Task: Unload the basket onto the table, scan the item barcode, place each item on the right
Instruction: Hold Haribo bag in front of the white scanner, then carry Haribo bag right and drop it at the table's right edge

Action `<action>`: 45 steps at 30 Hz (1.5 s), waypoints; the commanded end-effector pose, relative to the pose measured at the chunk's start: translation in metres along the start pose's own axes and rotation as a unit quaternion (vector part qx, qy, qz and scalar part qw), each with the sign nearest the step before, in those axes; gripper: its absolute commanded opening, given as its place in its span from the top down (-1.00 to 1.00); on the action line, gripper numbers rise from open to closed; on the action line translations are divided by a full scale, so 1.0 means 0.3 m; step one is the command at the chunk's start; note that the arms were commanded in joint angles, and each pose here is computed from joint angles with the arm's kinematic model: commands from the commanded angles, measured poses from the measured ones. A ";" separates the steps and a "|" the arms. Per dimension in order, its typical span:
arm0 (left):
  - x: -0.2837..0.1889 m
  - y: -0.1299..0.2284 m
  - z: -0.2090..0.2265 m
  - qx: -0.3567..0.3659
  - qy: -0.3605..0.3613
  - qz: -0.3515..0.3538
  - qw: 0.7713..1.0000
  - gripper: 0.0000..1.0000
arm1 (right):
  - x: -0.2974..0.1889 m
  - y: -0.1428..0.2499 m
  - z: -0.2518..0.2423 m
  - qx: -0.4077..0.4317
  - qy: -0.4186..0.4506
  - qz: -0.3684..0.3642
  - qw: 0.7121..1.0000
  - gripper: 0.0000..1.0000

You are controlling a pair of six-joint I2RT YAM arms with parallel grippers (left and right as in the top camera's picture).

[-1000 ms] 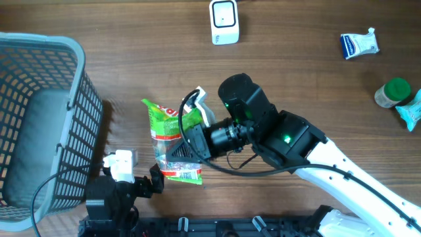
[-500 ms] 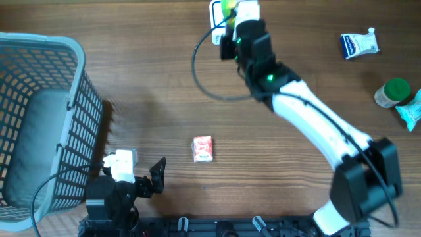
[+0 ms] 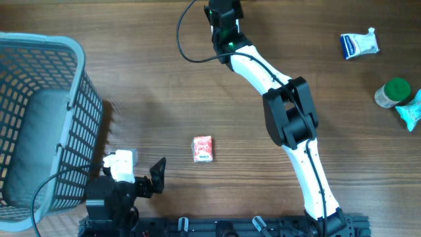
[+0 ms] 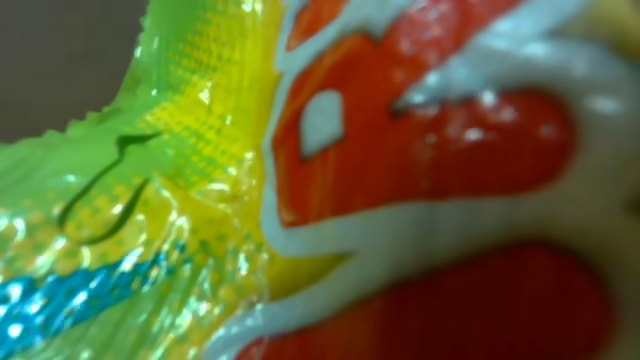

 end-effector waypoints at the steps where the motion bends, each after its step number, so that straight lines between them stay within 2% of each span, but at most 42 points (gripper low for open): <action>1: -0.002 -0.004 -0.007 0.010 0.007 -0.004 1.000 -1.00 | -0.014 -0.007 0.045 -0.103 0.044 -0.016 0.994 0.91; 3: -0.002 -0.004 -0.007 0.010 0.007 -0.004 1.000 -1.00 | -0.013 0.066 0.080 -0.154 0.063 -0.003 0.986 0.91; 6: -0.002 -0.004 -0.007 0.010 0.007 -0.004 1.000 -1.00 | -0.011 0.095 0.080 -0.163 0.072 0.008 0.984 0.91; 10: -0.002 -0.004 -0.007 0.010 0.007 -0.004 1.000 -1.00 | -0.072 -0.038 0.038 -0.180 0.136 -0.020 0.974 0.91; 12: -0.002 -0.004 -0.007 0.010 0.007 -0.004 1.000 -1.00 | -0.109 -0.141 -0.037 -0.159 0.166 -0.021 0.973 0.92; 14: -0.002 -0.004 -0.007 0.010 0.007 -0.004 1.000 -1.00 | -0.150 -0.242 -0.203 -0.138 0.221 0.010 0.966 0.91; 17: -0.002 -0.004 -0.007 0.010 0.007 -0.004 1.000 -1.00 | -0.192 -0.258 -0.529 -0.101 0.339 0.092 0.931 0.92; 18: -0.002 -0.004 -0.007 0.010 0.007 -0.004 1.000 -1.00 | -0.211 -0.218 -0.693 -0.086 0.409 0.135 0.898 0.92; 19: -0.002 -0.004 -0.007 0.010 0.007 -0.004 1.000 -1.00 | -0.216 -0.191 -0.756 -0.082 0.437 0.153 0.883 0.92; 20: -0.002 -0.004 -0.007 0.010 0.007 -0.004 1.000 -1.00 | -0.228 -0.128 -0.894 -0.073 0.492 0.190 0.847 0.92; 22: -0.002 -0.004 -0.007 0.010 0.007 -0.004 1.000 -1.00 | -0.237 -0.022 -1.063 -0.067 0.544 0.230 0.804 0.92; 24: -0.002 -0.004 -0.007 0.010 0.007 -0.004 1.000 -1.00 | -0.240 0.085 -1.176 -0.061 0.567 0.249 0.782 0.91; 25: -0.002 -0.004 -0.007 0.010 0.007 -0.004 1.000 -1.00 | -0.239 0.160 -1.234 -0.066 0.565 0.268 0.778 0.91; 27: -0.002 -0.004 -0.007 0.010 0.007 -0.004 1.000 -1.00 | -0.235 0.356 -1.334 -0.055 0.520 0.322 0.789 0.91; 30: -0.002 -0.004 -0.007 0.010 0.007 -0.004 1.000 -1.00 | -0.289 0.641 -1.504 0.049 0.463 0.405 0.787 0.91; 32: -0.002 -0.004 -0.007 0.010 0.007 -0.004 1.000 -1.00 | -0.316 0.766 -1.576 0.119 0.405 0.447 0.789 0.91; 35: -0.002 -0.004 -0.007 0.010 0.007 -0.004 1.000 -1.00 | -0.342 0.880 -1.625 0.229 0.332 0.468 0.786 0.91; 36: -0.002 -0.004 -0.007 0.010 0.007 -0.004 1.000 -1.00 | -0.344 0.907 -1.637 0.267 0.299 0.469 0.787 0.73; 38: -0.002 -0.004 -0.007 0.010 0.007 -0.004 1.000 -1.00 | -0.355 0.920 -1.654 0.281 0.292 0.470 0.785 -0.15; 39: -0.002 -0.004 -0.007 0.010 0.007 -0.004 1.000 -1.00 | -0.357 0.909 -1.666 0.278 0.292 0.467 0.787 -0.68; 40: -0.002 -0.004 -0.007 0.010 0.007 -0.004 1.000 -1.00 | -0.355 0.888 -1.676 0.279 0.294 0.460 0.790 -0.99; 41: -0.002 -0.004 -0.007 0.010 0.007 -0.004 1.000 -1.00 | -0.350 0.831 -1.698 0.282 0.298 0.442 0.798 -1.00; 43: -0.002 -0.004 -0.007 0.010 0.007 -0.004 1.000 -1.00 | -0.344 0.614 -1.732 0.302 0.299 0.375 0.824 -0.99; 45: -0.002 -0.004 -0.007 0.010 0.007 -0.004 1.000 -1.00 | -0.334 0.372 -1.656 0.378 0.215 0.302 0.848 -1.00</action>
Point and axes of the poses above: each gripper's point midway between its finger pads, its own x axis out along the fingers, its own z axis along the line the jaws close on, y = z × x, the point moved 3 cm from there along -x, back along the fingers, and after that the axes turned 2 degrees about x, right-handed, at the moved point
